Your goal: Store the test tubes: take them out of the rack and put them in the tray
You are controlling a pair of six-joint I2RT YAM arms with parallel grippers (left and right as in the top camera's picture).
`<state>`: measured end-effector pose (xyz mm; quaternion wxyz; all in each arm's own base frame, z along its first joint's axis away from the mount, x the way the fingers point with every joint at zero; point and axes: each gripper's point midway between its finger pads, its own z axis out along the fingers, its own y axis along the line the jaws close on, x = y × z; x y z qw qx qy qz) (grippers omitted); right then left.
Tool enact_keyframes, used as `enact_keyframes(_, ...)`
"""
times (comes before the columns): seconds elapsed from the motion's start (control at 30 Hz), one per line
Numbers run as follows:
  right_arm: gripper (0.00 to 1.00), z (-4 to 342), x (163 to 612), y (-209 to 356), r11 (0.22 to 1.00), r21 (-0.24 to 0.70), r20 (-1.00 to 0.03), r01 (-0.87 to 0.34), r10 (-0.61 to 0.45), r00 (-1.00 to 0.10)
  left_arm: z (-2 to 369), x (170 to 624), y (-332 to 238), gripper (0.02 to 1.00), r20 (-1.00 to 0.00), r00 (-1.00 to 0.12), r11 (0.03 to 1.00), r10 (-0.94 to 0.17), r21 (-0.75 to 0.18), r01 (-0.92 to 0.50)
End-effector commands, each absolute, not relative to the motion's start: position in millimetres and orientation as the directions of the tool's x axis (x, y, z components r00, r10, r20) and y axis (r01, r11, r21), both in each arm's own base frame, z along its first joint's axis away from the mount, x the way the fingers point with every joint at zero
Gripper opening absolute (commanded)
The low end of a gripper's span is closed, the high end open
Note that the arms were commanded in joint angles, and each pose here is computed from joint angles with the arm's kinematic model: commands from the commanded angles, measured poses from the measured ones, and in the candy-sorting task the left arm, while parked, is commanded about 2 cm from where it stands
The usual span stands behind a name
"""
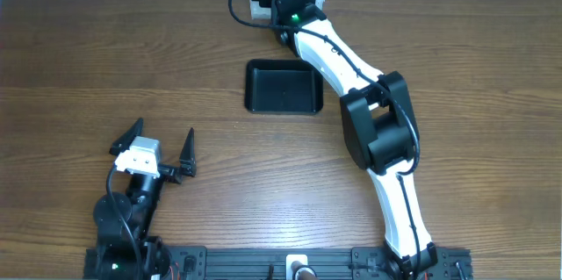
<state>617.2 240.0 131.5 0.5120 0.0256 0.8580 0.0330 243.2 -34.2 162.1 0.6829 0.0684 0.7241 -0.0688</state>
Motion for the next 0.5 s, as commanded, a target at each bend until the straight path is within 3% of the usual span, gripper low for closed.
enact_keyframes(0.03, 0.939, 119.7, 623.8, 230.6, 0.998, 0.054, -0.877, 0.041, 0.067, -0.476, 160.3, 243.1, -34.5, 1.000, -0.998, -0.058, 0.980, 0.015, 0.004, 0.198)
enact_keyframes(0.23, 0.858, 121.2, 624.7, 222.6, 0.996, 0.035, -0.883, 0.078, 0.067, -0.465, 160.3, 243.1, -34.5, 1.000, -0.998, -0.058, 0.980, 0.015, 0.004, 0.198)
enact_keyframes(0.5, 0.627, 121.5, 624.9, 222.3, 0.997, 0.022, -0.884, 0.072, 0.053, -0.465, 160.3, 243.1, -34.5, 1.000, -0.998, -0.058, 0.980, 0.015, 0.004, 0.198)
